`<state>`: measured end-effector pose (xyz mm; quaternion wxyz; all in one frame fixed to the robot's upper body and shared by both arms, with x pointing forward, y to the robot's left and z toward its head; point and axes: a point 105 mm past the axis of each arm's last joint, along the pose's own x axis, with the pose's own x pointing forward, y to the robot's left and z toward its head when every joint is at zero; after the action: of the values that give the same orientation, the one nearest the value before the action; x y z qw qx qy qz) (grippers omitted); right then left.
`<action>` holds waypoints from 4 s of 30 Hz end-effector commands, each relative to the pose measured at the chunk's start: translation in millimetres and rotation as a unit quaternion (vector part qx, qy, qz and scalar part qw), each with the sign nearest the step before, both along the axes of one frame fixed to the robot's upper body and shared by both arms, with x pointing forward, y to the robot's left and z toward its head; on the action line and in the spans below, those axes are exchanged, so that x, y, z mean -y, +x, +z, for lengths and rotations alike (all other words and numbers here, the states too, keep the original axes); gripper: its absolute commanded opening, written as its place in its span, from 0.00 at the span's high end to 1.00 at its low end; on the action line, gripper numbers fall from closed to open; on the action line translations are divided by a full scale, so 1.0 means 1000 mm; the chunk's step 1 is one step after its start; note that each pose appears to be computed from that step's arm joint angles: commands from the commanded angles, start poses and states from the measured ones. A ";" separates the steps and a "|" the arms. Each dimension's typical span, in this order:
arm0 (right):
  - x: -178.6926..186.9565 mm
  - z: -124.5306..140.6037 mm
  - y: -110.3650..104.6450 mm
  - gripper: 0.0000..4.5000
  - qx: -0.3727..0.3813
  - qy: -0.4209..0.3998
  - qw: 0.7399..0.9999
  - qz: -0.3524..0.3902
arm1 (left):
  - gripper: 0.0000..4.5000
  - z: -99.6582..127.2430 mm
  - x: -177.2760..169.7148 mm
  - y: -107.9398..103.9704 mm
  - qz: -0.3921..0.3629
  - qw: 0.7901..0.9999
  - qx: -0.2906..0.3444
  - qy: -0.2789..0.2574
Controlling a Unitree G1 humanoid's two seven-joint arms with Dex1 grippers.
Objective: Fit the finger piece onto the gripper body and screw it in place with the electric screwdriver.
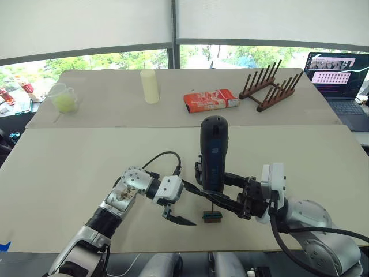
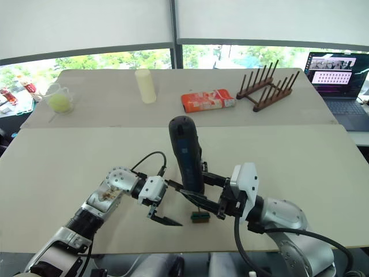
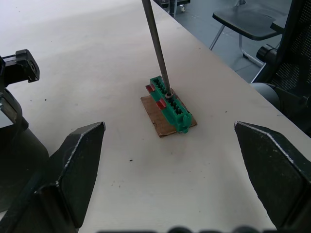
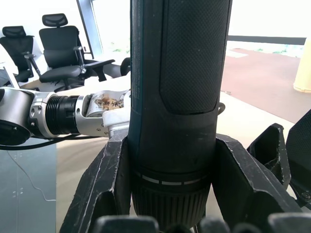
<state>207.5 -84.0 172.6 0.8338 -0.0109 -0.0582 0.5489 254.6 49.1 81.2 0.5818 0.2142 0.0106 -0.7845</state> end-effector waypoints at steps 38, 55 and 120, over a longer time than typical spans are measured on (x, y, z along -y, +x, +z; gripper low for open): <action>-0.008 0.102 -0.005 0.57 0.087 0.049 0.993 0.066 | 0.00 0.025 -0.035 0.052 0.229 0.971 -0.028 -0.064; -0.002 0.103 0.000 0.57 0.082 0.034 0.995 0.052 | 0.19 0.009 0.033 0.063 0.181 0.976 -0.063 -0.104; -0.021 0.102 0.029 0.57 0.118 -0.001 0.992 0.048 | 0.49 -0.002 0.043 0.048 0.222 0.968 -0.054 -0.104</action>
<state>244.5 -65.4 261.3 0.8064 -0.0632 -0.1187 0.5759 304.0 9.8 73.9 0.7629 0.1007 0.0215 -0.6382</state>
